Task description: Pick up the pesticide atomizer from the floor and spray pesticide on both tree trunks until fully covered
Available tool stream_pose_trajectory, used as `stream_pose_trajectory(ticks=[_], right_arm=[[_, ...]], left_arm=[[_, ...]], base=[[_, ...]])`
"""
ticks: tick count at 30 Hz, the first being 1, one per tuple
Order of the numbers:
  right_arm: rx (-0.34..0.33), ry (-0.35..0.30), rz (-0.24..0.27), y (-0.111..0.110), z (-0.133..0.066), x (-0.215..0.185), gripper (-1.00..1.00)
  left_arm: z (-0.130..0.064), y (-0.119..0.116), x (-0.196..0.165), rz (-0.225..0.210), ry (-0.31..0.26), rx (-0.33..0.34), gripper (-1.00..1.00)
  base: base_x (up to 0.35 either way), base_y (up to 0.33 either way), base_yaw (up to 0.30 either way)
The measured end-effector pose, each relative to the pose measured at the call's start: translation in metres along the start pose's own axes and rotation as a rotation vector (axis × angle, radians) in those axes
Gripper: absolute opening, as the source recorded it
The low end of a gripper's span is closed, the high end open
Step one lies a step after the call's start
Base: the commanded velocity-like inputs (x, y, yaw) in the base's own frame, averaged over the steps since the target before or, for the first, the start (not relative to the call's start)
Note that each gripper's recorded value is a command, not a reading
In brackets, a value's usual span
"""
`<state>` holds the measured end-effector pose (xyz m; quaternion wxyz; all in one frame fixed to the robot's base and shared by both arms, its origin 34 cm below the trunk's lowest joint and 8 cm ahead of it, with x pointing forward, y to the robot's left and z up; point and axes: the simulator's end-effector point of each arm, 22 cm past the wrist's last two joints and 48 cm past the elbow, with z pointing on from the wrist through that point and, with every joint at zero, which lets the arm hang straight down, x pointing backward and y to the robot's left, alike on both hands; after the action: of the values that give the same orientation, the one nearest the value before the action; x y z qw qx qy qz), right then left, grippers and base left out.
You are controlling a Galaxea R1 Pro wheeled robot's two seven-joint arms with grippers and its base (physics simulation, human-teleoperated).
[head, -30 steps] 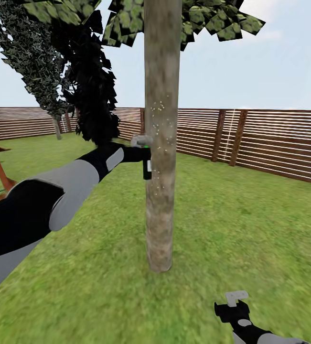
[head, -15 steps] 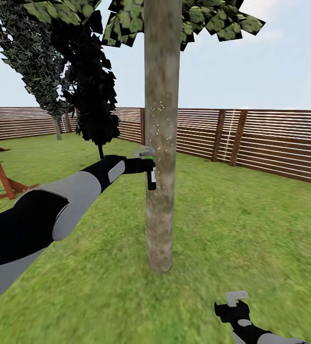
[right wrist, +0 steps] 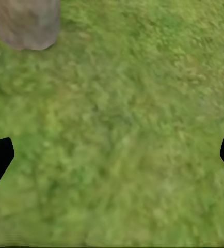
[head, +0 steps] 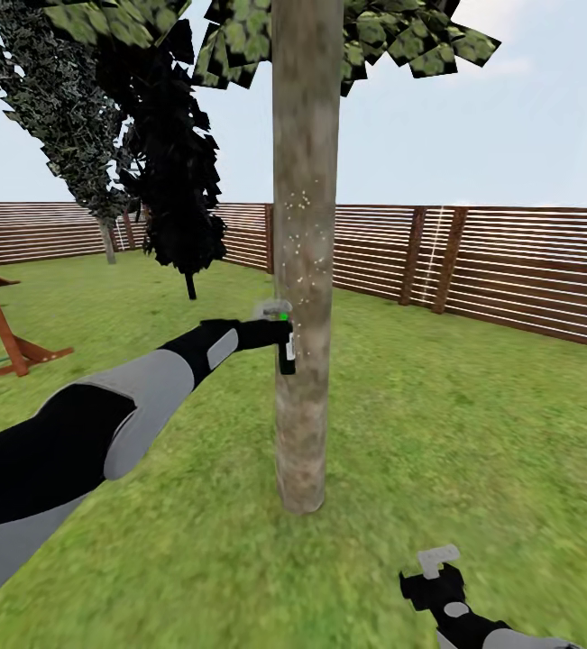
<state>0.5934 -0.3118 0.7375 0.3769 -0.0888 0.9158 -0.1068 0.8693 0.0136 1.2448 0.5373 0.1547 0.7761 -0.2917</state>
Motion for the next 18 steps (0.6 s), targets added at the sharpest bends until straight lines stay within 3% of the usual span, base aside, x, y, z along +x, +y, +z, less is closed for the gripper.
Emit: stream_pose_trajectory(ticks=[6,13,18], right_arm=[[-0.01,-0.004,-0.033,0.003,0.0,-0.001,1.0],[-0.011,-0.003,-0.034,0.003,0.0,-0.001,1.0],[-0.01,-0.004,-0.034,0.003,0.0,-0.001,1.0]], left_arm=[[-0.003,-0.023,-0.043,0.048,-0.083,0.041,-1.0],[0.003,0.008,0.034,-0.02,0.042,-0.009,-1.0],[0.004,0.011,0.058,-0.044,0.068,-0.012,-1.0]], base=[[0.0,0.0,0.0],[0.0,0.0,0.0],[0.0,0.0,0.0]])
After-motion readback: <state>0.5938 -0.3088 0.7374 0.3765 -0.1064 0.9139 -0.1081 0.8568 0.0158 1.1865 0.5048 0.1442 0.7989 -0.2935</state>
